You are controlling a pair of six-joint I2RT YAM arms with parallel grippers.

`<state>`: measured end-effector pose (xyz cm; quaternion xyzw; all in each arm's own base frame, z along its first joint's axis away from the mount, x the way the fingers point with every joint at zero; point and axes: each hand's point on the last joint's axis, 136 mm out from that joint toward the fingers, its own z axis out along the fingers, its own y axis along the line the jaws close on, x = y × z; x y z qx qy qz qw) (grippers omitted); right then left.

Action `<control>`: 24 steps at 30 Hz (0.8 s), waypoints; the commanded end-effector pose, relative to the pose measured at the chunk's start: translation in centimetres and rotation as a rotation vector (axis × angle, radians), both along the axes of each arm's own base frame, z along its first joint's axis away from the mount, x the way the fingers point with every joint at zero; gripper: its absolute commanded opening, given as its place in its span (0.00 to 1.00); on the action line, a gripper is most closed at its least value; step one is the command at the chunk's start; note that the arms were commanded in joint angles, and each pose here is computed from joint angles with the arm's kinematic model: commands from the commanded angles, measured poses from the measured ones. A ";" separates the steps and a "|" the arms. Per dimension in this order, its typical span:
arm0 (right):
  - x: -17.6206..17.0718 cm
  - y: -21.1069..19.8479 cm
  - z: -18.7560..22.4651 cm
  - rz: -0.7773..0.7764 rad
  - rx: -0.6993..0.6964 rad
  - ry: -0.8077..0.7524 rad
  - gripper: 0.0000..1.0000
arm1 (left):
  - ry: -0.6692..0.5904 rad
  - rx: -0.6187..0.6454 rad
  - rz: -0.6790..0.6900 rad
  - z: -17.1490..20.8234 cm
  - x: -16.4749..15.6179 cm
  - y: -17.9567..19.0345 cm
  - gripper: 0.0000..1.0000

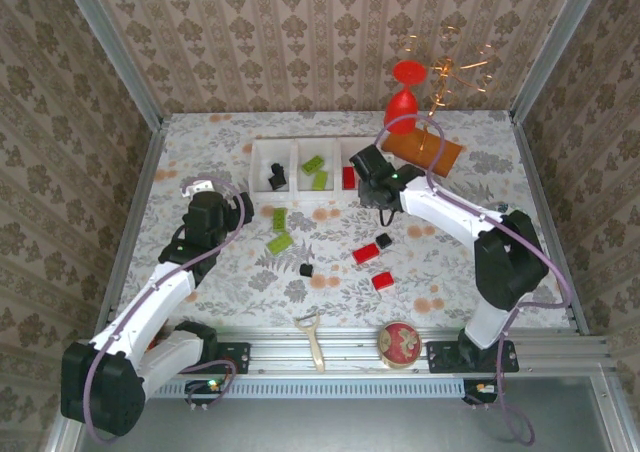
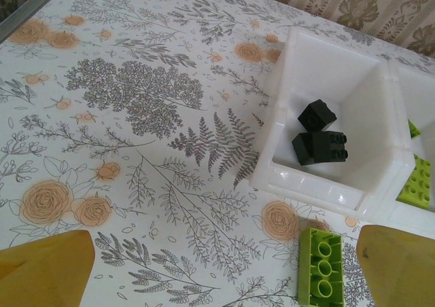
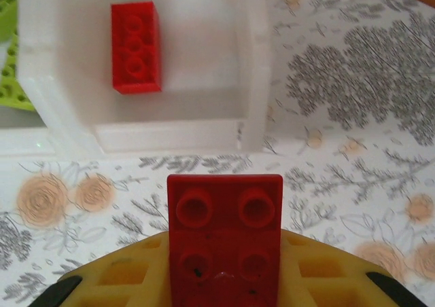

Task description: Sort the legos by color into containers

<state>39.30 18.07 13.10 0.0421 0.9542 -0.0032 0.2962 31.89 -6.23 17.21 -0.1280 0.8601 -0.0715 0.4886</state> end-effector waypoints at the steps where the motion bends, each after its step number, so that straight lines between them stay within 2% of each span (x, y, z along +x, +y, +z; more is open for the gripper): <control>1: 1.5 1.3 0.9 0.047 -0.014 -0.025 0.33 | 0.017 -0.019 0.007 -0.6 0.0 0.1 1.00; 15: 7.3 3.5 0.2 0.086 -0.085 -0.052 0.33 | 0.029 -0.029 -0.010 -0.9 -0.4 0.0 1.00; 24: 8.8 2.9 -1.6 0.049 -0.094 -0.013 0.35 | 0.047 -0.030 -0.021 -1.3 -0.6 -0.1 1.00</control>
